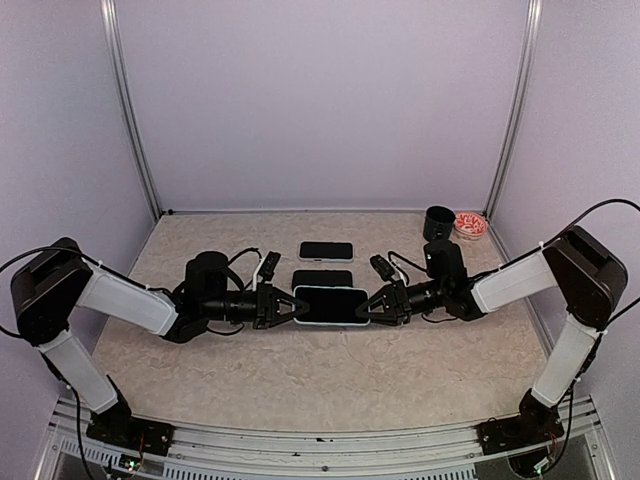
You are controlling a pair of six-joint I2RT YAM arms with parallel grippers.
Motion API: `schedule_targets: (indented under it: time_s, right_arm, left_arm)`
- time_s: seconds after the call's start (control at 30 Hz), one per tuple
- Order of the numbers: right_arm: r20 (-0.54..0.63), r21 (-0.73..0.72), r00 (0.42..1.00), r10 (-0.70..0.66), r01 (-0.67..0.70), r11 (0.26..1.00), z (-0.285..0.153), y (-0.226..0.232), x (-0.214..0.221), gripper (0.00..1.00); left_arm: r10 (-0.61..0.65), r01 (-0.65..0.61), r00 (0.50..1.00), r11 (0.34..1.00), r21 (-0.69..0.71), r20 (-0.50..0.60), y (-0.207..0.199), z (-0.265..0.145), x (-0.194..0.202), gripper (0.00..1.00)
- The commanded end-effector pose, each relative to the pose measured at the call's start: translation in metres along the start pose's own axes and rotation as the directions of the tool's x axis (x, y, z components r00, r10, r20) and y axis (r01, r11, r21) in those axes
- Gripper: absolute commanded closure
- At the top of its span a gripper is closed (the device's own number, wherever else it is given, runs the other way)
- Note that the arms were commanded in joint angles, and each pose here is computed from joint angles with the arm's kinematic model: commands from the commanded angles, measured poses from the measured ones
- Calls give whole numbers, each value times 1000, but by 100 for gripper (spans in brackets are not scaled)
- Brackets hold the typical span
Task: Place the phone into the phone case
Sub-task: Place the phone with the phone case at the center of the board.
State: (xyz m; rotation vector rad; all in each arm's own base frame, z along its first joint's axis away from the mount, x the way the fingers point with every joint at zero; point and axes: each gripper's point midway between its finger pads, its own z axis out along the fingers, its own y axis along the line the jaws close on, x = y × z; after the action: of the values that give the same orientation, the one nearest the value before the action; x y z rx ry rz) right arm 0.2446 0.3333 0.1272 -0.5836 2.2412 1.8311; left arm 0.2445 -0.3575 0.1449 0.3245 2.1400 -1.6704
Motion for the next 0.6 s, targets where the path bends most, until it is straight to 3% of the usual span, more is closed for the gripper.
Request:
schedule_targets:
  time_s: [0.0, 0.57]
  right_arm:
    - [34, -49, 996, -77, 79, 996, -5, 23, -13, 67]
    - [35, 48, 998, -57, 55, 997, 6, -1, -15, 57]
  left_arm:
    - [9, -8, 1000, 999, -31, 26, 4, -4, -4, 100]
    - [-37, 37, 999, 996, -80, 8, 31, 0, 9, 100]
